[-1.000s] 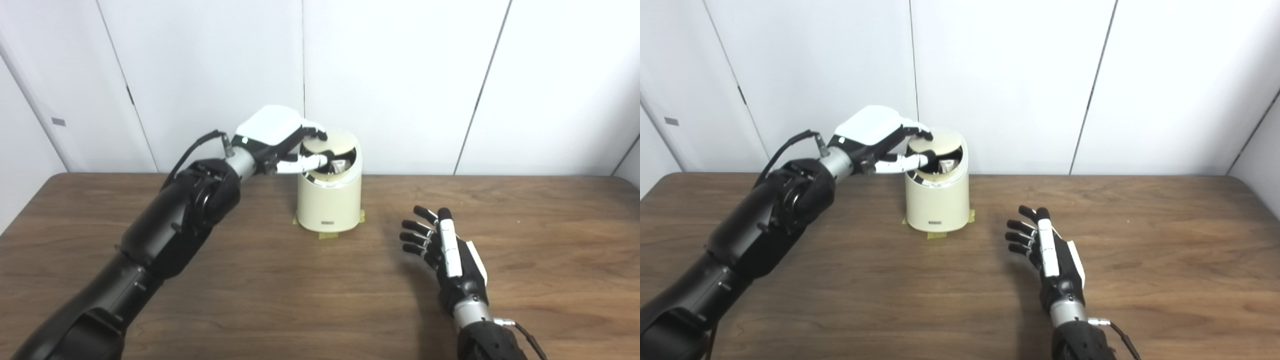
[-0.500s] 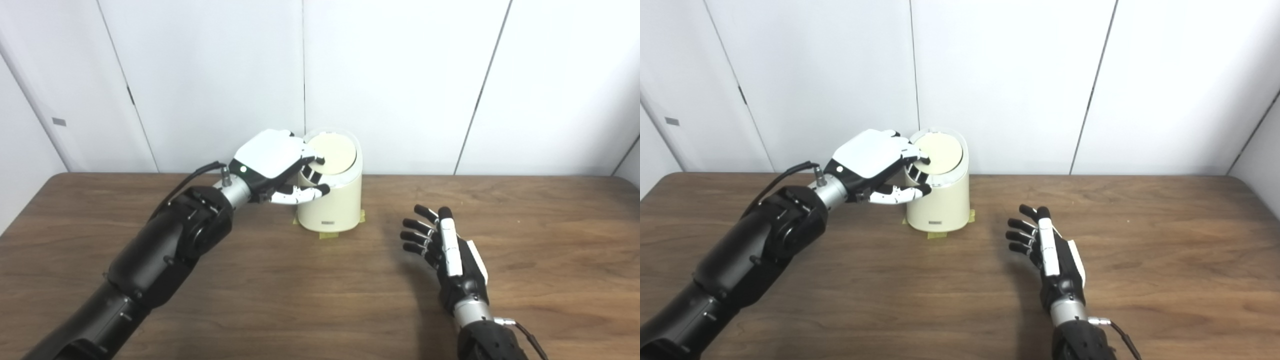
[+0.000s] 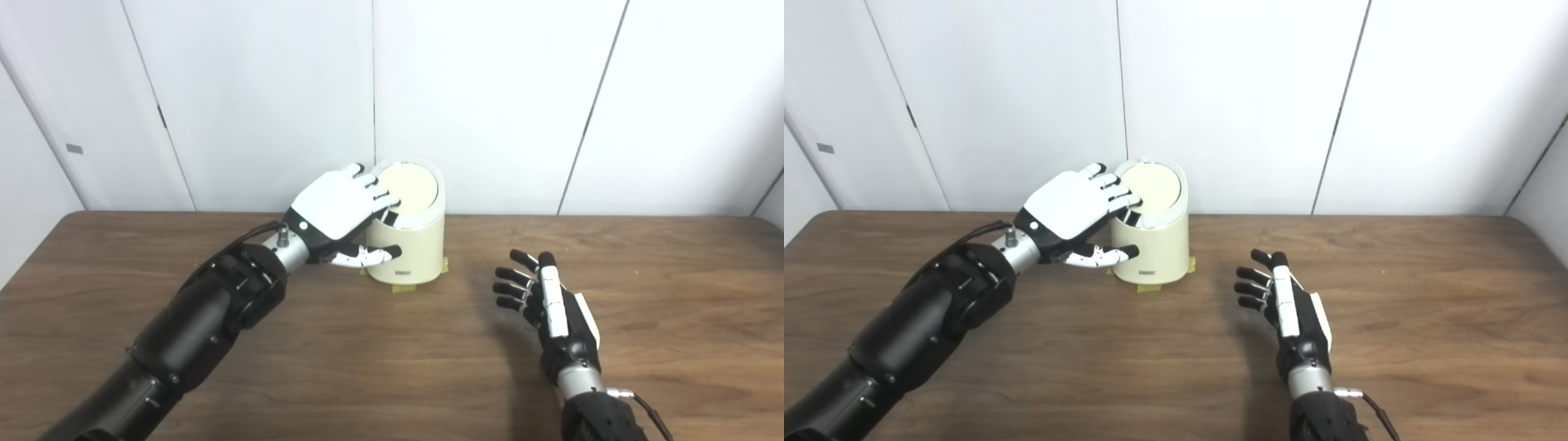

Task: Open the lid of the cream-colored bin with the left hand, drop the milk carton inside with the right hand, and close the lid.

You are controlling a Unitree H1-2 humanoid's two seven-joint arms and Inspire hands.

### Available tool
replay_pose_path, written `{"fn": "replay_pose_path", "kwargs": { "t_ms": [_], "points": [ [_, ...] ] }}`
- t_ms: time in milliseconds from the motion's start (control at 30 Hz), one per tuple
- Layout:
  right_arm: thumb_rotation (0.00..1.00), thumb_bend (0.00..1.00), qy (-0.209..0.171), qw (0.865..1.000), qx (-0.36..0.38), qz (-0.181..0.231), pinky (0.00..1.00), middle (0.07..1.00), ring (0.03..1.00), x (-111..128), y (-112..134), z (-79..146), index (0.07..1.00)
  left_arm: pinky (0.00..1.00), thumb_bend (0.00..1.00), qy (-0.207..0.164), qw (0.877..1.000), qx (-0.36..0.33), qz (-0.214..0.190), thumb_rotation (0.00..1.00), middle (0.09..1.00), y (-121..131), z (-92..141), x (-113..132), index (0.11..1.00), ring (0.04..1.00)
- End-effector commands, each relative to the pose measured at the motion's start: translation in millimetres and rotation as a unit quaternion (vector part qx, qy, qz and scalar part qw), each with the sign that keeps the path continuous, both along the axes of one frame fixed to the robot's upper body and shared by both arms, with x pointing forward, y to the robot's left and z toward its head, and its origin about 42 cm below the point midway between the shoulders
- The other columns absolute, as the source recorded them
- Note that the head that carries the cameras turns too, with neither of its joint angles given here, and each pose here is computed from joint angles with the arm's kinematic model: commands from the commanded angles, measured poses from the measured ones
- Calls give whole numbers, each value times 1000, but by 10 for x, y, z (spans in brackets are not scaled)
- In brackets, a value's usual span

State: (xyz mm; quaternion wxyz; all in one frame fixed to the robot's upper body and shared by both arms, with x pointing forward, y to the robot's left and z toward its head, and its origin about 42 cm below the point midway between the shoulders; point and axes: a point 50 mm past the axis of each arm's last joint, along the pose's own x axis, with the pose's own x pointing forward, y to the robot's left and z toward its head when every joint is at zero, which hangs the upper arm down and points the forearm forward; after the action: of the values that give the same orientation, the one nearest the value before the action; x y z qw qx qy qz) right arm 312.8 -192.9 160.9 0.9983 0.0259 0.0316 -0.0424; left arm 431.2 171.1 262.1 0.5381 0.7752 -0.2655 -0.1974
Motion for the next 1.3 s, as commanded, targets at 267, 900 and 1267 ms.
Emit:
{"fn": "replay_pose_path", "kwargs": {
  "t_ms": [267, 900, 1267],
  "points": [
    [1000, 550, -51, 999, -1, 0, 641, 710, 680, 66, 53, 264, 799, 915, 527, 21, 998, 53, -4, 1000, 834, 15, -46, 0, 815, 890],
    [1000, 508, -51, 999, -2, 8, 610, 673, 655, 60, 34, 286, 795, 818, 447, 158, 717, -677, 48, 1000, 871, 652, 329, -273, 903, 850],
    [1000, 538, -61, 998, -1, 16, 647, 716, 699, 13, -8, 323, 791, 908, 499, 217, 578, -776, 129, 1000, 898, 887, -371, -788, 912, 909]
  ]
}}
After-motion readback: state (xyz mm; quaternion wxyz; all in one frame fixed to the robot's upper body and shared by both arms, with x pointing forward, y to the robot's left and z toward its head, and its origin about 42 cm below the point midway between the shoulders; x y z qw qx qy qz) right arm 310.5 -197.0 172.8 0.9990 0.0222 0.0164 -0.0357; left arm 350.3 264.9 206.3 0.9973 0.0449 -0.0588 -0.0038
